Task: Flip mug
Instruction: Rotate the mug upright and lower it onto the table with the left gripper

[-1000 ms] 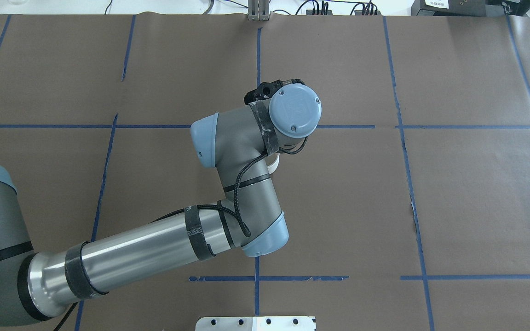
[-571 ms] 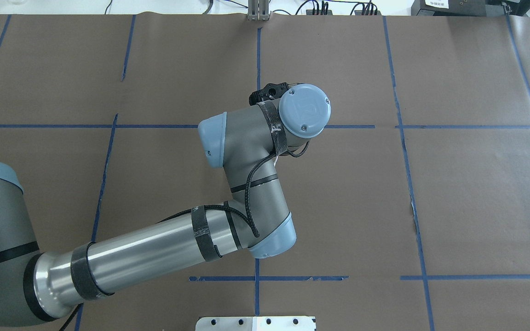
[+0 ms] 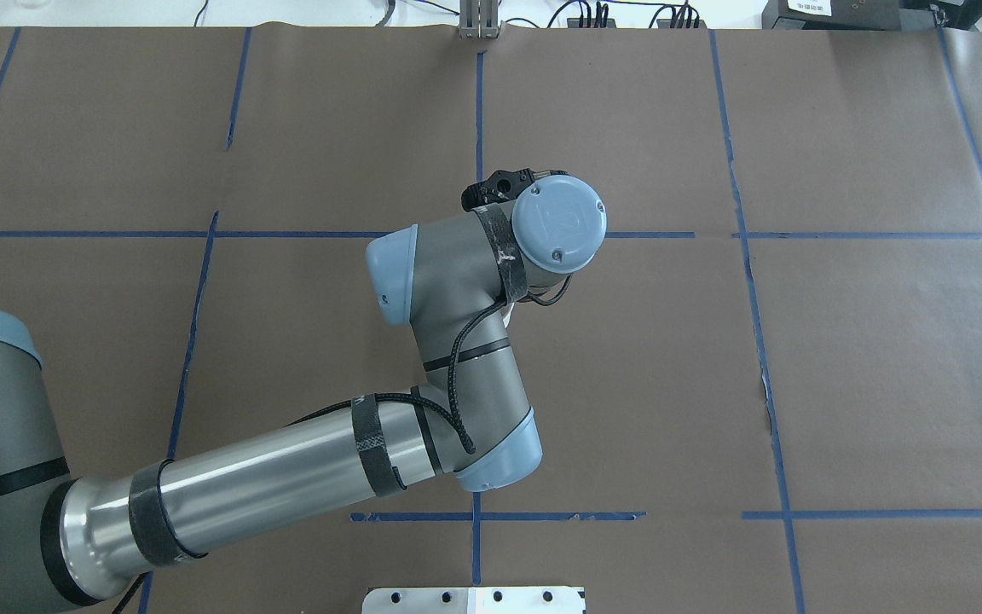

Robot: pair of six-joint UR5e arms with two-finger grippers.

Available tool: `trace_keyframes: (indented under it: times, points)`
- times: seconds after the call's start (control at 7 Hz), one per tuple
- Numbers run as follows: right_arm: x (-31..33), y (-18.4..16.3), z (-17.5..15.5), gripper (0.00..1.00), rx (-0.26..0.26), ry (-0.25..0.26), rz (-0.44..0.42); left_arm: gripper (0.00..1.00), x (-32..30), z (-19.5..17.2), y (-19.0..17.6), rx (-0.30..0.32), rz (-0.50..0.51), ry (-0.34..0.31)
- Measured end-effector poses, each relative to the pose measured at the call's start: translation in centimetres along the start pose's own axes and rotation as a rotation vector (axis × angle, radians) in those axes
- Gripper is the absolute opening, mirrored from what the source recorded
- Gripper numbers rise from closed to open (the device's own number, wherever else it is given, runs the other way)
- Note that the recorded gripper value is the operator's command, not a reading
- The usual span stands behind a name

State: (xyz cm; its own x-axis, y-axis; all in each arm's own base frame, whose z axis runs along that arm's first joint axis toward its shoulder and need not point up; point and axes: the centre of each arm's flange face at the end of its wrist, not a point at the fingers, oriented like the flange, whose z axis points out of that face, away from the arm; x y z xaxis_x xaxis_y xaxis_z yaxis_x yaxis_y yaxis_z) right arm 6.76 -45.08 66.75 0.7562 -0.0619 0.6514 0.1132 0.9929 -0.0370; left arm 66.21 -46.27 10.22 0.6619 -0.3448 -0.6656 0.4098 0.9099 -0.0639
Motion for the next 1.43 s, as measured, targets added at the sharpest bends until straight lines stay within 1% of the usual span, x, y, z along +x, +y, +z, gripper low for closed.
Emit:
trace_keyframes:
  times: [0.29, 0.43, 0.57, 0.71, 0.86, 1.14, 1.29, 1.43]
  points:
    - [0.0, 0.0, 0.0, 1.0, 0.0, 0.0, 0.0, 0.0, -0.3, 0.6, 0.2, -0.002, 0.003, -0.001]
    - [0.0, 0.0, 0.0, 1.0, 0.0, 0.0, 0.0, 0.16, -0.6, 0.9, 0.3, -0.004, 0.004, -0.005]
    - [0.0, 0.0, 0.0, 1.0, 0.0, 0.0, 0.0, 0.48, -0.7, 1.1, 0.4, -0.005, 0.004, -0.007]
    - [0.0, 0.0, 0.0, 1.0, 0.0, 0.0, 0.0, 0.85, -0.8, 1.1, 0.4, -0.005, 0.004, -0.007]
    - [0.0, 0.0, 0.0, 1.0, 0.0, 0.0, 0.0, 1.0, -0.8, 1.1, 0.4, -0.005, 0.004, -0.007]
    - [0.0, 0.0, 0.0, 1.0, 0.0, 0.0, 0.0, 1.0, -0.8, 0.5, 0.2, -0.003, 0.003, 0.002]
    - [0.0, 0.0, 0.0, 1.0, 0.0, 0.0, 0.0, 1.0, -0.9, -1.1, -0.6, 0.004, 0.002, 0.025]
    - [0.0, 0.0, 0.0, 1.0, 0.0, 0.0, 0.0, 1.0, -1.3, -3.3, -2.2, 0.014, 0.007, 0.046]
